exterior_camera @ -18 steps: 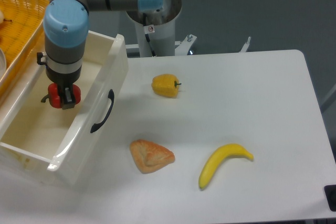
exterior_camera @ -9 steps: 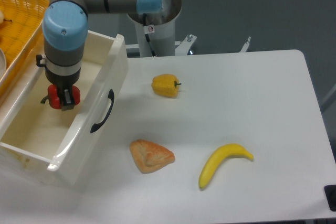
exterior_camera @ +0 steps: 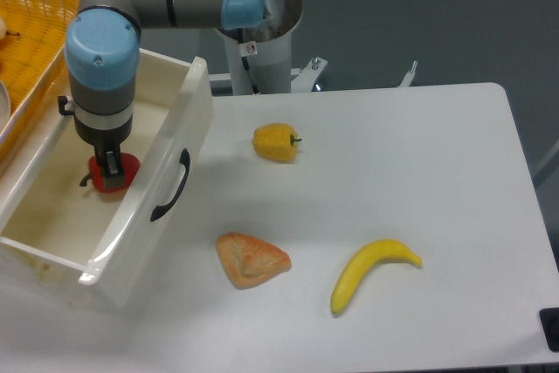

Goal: Place the red pepper in the upper white drawer

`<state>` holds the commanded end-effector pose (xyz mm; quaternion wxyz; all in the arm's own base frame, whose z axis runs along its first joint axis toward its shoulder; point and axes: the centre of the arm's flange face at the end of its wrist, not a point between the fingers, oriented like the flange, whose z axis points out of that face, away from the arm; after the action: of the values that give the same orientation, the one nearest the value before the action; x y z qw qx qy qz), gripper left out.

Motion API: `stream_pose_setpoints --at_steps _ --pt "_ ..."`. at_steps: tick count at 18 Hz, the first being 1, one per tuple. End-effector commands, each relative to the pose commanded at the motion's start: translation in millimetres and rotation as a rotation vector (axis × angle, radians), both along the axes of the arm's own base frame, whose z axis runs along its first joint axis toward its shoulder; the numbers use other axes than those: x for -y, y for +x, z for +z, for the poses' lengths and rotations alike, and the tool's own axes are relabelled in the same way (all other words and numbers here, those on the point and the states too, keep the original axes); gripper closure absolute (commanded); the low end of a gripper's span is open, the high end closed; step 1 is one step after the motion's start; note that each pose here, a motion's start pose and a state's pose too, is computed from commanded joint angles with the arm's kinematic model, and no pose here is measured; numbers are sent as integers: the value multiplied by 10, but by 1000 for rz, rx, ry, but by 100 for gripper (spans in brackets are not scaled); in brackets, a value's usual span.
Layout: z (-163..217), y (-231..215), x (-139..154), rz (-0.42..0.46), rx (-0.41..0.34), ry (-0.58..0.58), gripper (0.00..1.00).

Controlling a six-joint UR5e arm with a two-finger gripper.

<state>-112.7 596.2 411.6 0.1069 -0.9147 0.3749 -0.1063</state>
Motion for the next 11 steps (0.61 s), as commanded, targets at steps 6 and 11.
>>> stream_pose_setpoints --at_steps 6,11 --pt "131 -17 0 2 -9 25 5" --pt "319 -114 -22 19 -20 77 5"
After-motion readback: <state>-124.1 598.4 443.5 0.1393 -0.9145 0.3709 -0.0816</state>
